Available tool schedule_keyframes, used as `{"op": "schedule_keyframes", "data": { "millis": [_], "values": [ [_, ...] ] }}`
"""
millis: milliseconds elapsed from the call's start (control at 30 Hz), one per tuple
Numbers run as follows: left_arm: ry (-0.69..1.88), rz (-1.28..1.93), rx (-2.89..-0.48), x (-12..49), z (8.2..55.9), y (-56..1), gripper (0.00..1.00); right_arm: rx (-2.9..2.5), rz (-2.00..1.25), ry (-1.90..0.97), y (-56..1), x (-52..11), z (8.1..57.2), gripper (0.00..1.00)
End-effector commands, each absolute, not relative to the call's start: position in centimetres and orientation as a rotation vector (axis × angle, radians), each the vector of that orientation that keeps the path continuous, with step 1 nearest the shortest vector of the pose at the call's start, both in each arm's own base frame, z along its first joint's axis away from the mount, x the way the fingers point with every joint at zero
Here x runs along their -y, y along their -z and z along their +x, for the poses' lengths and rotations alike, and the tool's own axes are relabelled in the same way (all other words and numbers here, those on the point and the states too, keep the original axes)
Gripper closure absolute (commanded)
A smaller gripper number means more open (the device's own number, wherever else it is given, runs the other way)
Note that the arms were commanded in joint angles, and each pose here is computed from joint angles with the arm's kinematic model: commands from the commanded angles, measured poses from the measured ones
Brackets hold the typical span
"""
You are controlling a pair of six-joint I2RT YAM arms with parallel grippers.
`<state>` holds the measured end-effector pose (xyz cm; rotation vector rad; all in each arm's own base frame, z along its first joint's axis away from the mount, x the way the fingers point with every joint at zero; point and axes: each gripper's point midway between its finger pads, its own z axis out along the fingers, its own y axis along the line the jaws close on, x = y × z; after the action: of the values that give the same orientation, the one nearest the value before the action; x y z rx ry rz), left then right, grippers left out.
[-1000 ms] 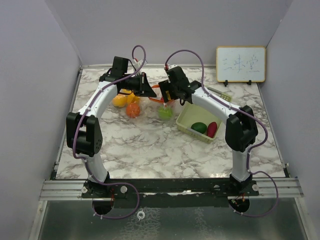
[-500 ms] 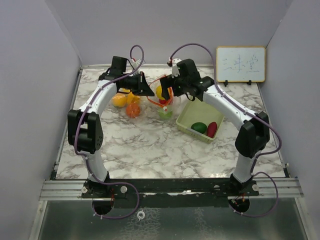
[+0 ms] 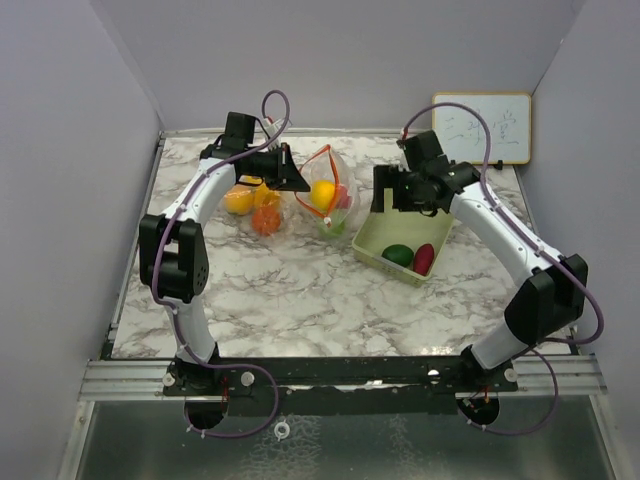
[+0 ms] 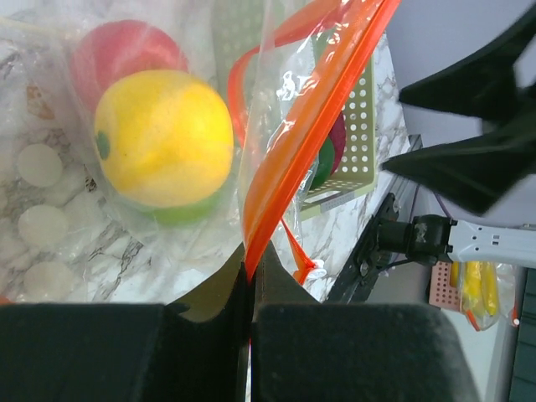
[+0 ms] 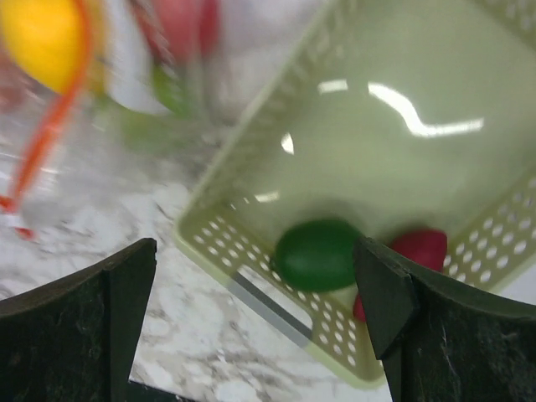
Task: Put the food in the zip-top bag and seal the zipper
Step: Pick up the fake fruit from the bin.
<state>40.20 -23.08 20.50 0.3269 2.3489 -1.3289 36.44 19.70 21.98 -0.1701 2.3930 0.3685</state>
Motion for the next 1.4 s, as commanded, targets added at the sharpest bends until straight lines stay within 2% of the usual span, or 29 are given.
{"op": "schedule_keyframes", "data": {
  "millis": [0, 167, 467, 667, 767, 833, 867, 900, 1000, 1200, 1367],
  "values": [
    [1.376, 0.396, -2.290, 23.6, 40.6, -21.6, 1.00, -2.683, -0.125, -0.266, -15.1, -17.3, 31.4, 0.00],
    [1.392, 0.406, -2.283, 23.7, 40.6, -21.8, 1.00, -2.767, -0.199, -0.246, -10.6, -17.3, 30.8, 0.00],
    [1.397, 0.404, -2.274, 23.9, 40.9, -22.3, 1.00, -2.788, -0.136, -0.002, -6.6, -15.3, 33.0, 0.00],
    [1.393, 0.401, -2.274, 23.8, 41.1, -22.7, 1.00, -2.886, -0.139, 0.024, -3.5, -14.8, 31.2, 0.04],
    [1.395, 0.399, -2.279, 23.8, 41.0, -22.6, 1.00, -2.886, -0.141, 0.007, -3.3, -14.9, 31.0, 0.17],
    [1.395, 0.398, -2.280, 23.8, 41.0, -22.6, 1.00, -2.872, -0.147, 0.002, -3.7, -15.0, 31.3, 0.41],
    [1.396, 0.396, -2.282, 23.8, 41.0, -22.6, 1.00, -2.859, -0.143, 0.004, -4.1, -15.1, 31.7, 0.56],
    [1.395, 0.396, -2.281, 23.8, 41.0, -22.6, 1.00, -2.839, -0.139, 0.006, -4.8, -15.1, 32.0, 0.66],
    [1.394, 0.399, -2.283, 23.8, 40.9, -22.5, 1.00, -2.754, -0.127, -0.003, -8.2, -15.3, 33.7, 0.81],
    [1.396, 0.404, -2.289, 23.8, 40.8, -22.1, 1.00, -2.492, -0.188, -0.279, -18.5, -19.2, 37.4, 0.89],
    [1.399, 0.405, -2.287, 23.8, 40.8, -22.2, 1.00, -2.126, -0.372, -0.888, -28.2, -27.6, 37.7, 0.89]
  ]
}}
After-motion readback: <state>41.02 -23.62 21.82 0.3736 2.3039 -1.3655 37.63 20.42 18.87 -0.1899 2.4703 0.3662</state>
